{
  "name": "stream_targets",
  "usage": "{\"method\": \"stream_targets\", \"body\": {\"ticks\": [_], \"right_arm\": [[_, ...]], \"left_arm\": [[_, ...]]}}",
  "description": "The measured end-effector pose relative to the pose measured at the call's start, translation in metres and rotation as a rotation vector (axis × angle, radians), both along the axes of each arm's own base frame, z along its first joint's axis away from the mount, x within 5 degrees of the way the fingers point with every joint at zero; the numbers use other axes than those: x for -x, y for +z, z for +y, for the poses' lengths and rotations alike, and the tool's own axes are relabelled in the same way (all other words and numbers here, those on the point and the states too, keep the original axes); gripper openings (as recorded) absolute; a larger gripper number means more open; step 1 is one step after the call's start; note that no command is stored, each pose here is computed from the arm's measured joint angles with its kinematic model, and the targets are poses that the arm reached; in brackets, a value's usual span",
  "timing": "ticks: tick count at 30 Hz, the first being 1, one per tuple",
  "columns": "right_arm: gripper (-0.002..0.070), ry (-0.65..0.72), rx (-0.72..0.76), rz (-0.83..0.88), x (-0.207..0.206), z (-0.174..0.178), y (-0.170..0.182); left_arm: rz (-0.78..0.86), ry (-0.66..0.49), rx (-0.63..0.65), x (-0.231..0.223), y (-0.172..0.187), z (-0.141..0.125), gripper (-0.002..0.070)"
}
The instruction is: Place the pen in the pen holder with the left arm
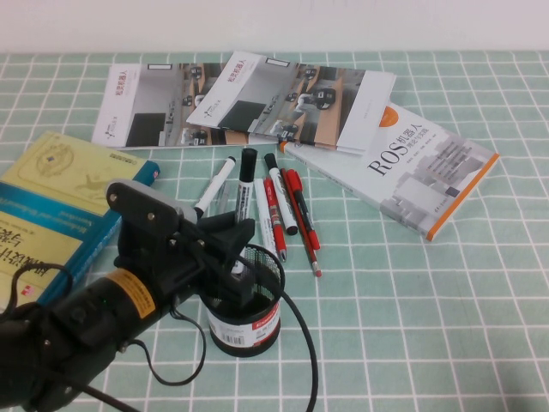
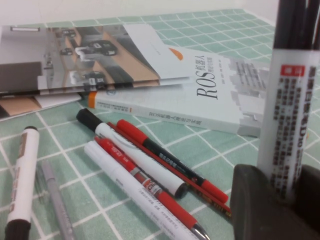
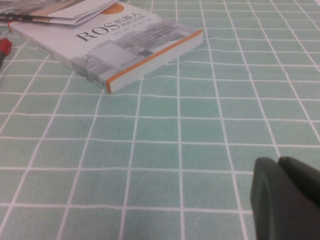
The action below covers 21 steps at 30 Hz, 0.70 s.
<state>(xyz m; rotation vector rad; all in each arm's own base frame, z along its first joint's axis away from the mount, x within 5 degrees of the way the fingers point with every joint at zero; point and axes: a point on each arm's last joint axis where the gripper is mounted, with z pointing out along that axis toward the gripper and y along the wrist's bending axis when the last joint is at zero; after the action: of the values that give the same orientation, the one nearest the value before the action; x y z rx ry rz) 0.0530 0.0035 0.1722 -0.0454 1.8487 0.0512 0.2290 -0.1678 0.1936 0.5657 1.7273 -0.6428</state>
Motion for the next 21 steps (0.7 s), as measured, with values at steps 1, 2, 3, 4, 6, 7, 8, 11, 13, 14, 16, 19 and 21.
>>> {"method": "stream_targets", "body": {"ticks": [1,2,3,4,6,7,8,11,13,14,16,19,21], "right_arm": [[-0.0020,0.000,0.000,0.000,0.000,0.000,0.000],[-0.0020,0.000,0.000,0.000,0.000,0.000,0.000],[-0.0020,0.000,0.000,0.000,0.000,0.000,0.000],[-0.0020,0.000,0.000,0.000,0.000,0.000,0.000],[-0.0020,0.000,0.000,0.000,0.000,0.000,0.000],[-0.0020,0.000,0.000,0.000,0.000,0.000,0.000],[-0.0020,0.000,0.000,0.000,0.000,0.000,0.000],[-0.0020,0.000,0.000,0.000,0.000,0.000,0.000],[-0.0020,0.000,0.000,0.000,0.000,0.000,0.000],[-0.0020,0.000,0.000,0.000,0.000,0.000,0.000],[-0.0020,0.000,0.000,0.000,0.000,0.000,0.000],[-0.0020,0.000,0.000,0.000,0.000,0.000,0.000],[-0.0020,0.000,0.000,0.000,0.000,0.000,0.000]], "left_arm": [[-0.002,-0.007,-0.004,0.000,0.000,0.000,0.0108],[-0.005,-0.014,-0.008,0.001,0.000,-0.001,0.0109],[-0.010,-0.022,-0.014,0.001,0.000,-0.001,0.0117],[-0.012,-0.028,-0.018,0.002,0.000,-0.001,0.0128],[-0.018,-0.044,-0.027,0.002,-0.001,-0.002,0.0176],[-0.020,-0.049,-0.030,0.003,-0.001,-0.003,0.0202],[-0.021,-0.052,-0.031,0.003,-0.001,-0.003,0.0241],[-0.026,-0.055,-0.031,0.003,0.001,-0.003,0.0302],[-0.030,-0.052,-0.033,0.004,0.004,-0.002,0.0317],[-0.036,-0.051,-0.032,0.005,0.007,-0.001,0.0321],[-0.042,-0.045,-0.037,0.007,0.013,0.001,0.0325],[-0.051,-0.029,-0.054,0.012,0.025,0.006,0.0328],[-0.055,-0.014,-0.070,0.018,0.035,0.012,0.0321]]}}
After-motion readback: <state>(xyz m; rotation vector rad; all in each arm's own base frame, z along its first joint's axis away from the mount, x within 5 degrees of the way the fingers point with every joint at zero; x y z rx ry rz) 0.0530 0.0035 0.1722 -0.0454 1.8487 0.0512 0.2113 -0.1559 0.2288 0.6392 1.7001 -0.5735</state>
